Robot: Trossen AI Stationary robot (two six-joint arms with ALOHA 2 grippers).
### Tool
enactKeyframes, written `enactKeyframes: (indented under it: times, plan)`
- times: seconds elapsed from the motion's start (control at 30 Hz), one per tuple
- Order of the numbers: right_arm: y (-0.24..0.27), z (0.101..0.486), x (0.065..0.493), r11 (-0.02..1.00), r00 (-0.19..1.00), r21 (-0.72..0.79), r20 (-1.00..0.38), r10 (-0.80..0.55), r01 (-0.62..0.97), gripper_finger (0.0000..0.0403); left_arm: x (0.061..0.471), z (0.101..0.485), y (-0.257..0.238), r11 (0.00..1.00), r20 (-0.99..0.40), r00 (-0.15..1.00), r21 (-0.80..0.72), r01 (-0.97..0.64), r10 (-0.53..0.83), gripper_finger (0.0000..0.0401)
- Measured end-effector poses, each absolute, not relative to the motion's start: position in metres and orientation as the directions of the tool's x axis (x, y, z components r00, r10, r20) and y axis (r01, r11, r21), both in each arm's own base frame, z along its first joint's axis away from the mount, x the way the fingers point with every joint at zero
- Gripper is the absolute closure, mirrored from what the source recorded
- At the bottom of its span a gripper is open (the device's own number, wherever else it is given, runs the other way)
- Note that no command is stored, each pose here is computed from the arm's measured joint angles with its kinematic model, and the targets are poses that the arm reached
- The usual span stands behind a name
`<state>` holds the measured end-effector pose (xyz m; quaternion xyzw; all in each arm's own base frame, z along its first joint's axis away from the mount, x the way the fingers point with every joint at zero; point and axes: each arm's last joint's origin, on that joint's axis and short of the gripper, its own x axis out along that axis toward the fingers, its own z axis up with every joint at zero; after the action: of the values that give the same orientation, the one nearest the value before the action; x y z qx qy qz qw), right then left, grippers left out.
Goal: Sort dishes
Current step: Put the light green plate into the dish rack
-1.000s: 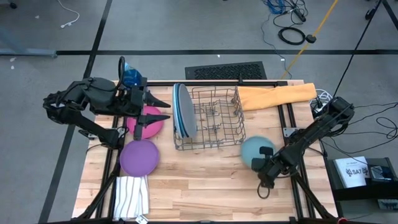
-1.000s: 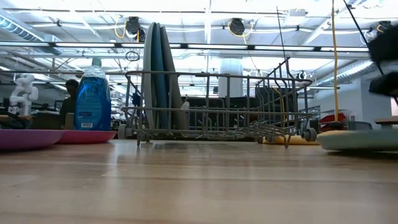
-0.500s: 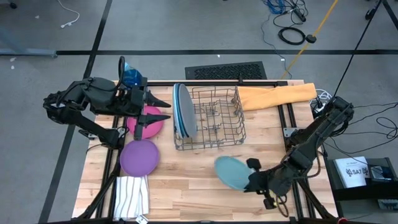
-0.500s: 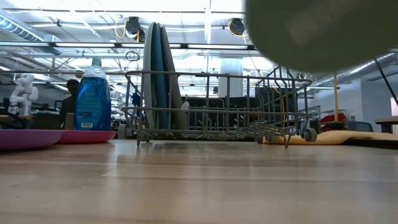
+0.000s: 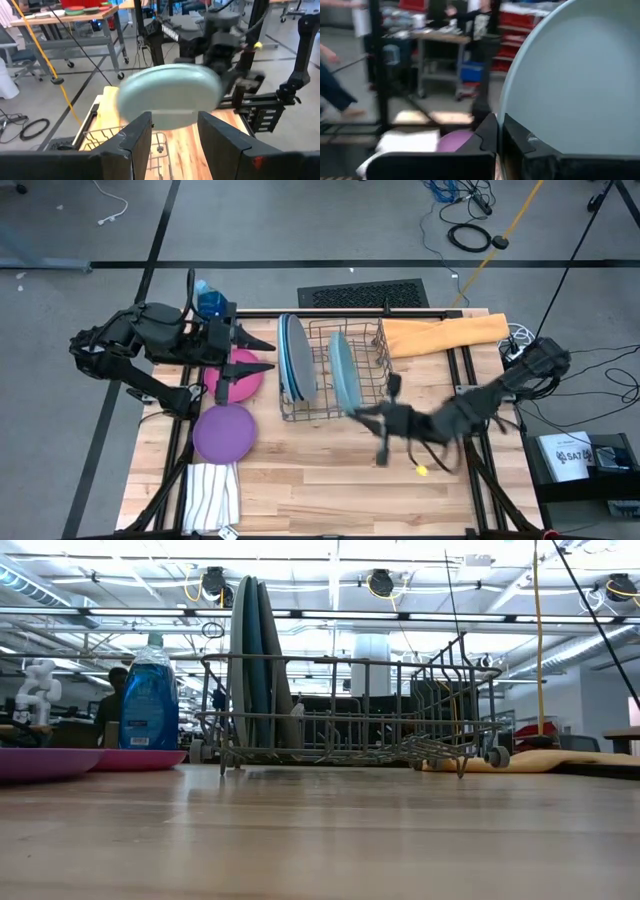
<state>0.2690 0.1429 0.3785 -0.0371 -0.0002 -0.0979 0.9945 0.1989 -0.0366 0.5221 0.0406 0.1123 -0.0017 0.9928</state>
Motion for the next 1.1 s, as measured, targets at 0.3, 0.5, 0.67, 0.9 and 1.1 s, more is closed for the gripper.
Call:
enactKeyframes:
  times: [0.3, 0.5, 0.67, 0.9, 1.1]
  plan:
    - [0.056, 0.312, 0.307, 0.963, 0.975, 0.174, 0.045, -0.218, 0.207, 0.0403, 0.199, 0.522, -0.037, 0.996, -0.226, 0.974, 0.089, 0.015, 0.006, 0.0239]
    - [0.009, 0.259, 0.285, 0.907, 0.958, 0.401, 0.186, -0.218, 0.128, 0.0403, 0.199, 0.522, -0.037, 0.995, -0.227, 0.974, 0.094, 0.016, 0.006, 0.0239]
    - [-0.008, 0.238, 0.273, 0.858, 0.954, 0.502, 0.192, -0.231, 0.107, 0.0403, 0.199, 0.522, -0.037, 0.993, -0.227, 0.974, 0.112, 0.02, 0.006, 0.0239]
    - [-0.014, 0.233, 0.287, 0.84, 0.968, 0.535, 0.149, -0.202, 0.093, 0.0403, 0.199, 0.524, -0.037, 0.99, -0.207, 0.978, 0.138, 0.024, 0.005, 0.0239]
    - [-0.023, 0.217, 0.312, 0.815, 0.973, 0.567, 0.099, -0.207, 0.116, 0.0403, 0.2, 0.524, -0.037, 0.988, -0.202, 0.979, 0.155, 0.027, 0.005, 0.0239]
